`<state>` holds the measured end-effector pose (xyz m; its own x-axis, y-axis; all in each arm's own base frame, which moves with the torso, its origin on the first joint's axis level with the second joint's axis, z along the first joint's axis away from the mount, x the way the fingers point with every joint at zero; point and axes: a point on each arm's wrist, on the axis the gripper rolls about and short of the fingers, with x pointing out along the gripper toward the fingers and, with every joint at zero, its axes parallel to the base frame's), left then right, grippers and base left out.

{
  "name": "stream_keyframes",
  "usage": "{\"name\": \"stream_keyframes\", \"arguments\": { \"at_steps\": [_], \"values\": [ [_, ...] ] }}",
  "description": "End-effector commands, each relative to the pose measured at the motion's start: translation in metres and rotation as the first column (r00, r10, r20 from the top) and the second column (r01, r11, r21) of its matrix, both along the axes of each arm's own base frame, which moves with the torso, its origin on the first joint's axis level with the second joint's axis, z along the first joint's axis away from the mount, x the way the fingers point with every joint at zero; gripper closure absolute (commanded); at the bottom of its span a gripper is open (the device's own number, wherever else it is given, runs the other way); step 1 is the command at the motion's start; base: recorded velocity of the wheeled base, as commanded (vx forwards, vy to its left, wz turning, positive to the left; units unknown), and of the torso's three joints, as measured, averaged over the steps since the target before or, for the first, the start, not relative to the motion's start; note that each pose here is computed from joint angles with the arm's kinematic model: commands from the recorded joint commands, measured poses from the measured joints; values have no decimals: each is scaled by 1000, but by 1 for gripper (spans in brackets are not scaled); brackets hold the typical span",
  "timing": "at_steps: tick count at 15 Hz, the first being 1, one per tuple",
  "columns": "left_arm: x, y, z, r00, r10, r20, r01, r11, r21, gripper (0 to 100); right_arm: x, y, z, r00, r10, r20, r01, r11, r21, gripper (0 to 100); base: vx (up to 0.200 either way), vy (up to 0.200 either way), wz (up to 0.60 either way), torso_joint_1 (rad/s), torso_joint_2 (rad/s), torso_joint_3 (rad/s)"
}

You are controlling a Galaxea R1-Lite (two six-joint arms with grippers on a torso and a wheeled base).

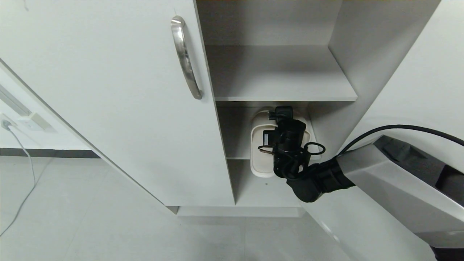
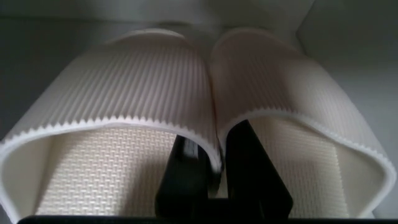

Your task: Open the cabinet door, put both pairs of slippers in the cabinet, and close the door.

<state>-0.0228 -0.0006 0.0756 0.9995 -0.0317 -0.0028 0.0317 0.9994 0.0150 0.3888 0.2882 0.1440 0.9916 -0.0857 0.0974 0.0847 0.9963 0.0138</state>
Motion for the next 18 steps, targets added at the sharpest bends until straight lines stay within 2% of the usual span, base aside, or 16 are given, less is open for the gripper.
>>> {"name": "stream_keyframes", "arguments": {
  "at_steps": [1, 16, 17, 18],
  "values": [
    [0, 0, 0, 1000, 6, -2, -6, 1000, -1, 100, 11, 0, 4, 1000, -15, 17, 15, 1000, 13, 100, 0, 0, 0, 0, 0, 0],
    [0, 0, 0, 1000, 9, 0, -9, 1000, -3, 100, 30, -4, -9, 1000, -8, -15, 8, 1000, -19, 100, 0, 0, 0, 0, 0, 0],
    [0, 0, 0, 1000, 9, 0, -9, 1000, -3, 100, 30, -4, -9, 1000, -9, -14, 9, 1000, -18, 0, 0, 0, 0, 0, 0, 0],
    [0, 0, 0, 1000, 9, 0, -9, 1000, -3, 100, 29, -4, -9, 1000, -9, -15, 9, 1000, -19, 0, 0, 0, 0, 0, 0, 0]
  ]
}}
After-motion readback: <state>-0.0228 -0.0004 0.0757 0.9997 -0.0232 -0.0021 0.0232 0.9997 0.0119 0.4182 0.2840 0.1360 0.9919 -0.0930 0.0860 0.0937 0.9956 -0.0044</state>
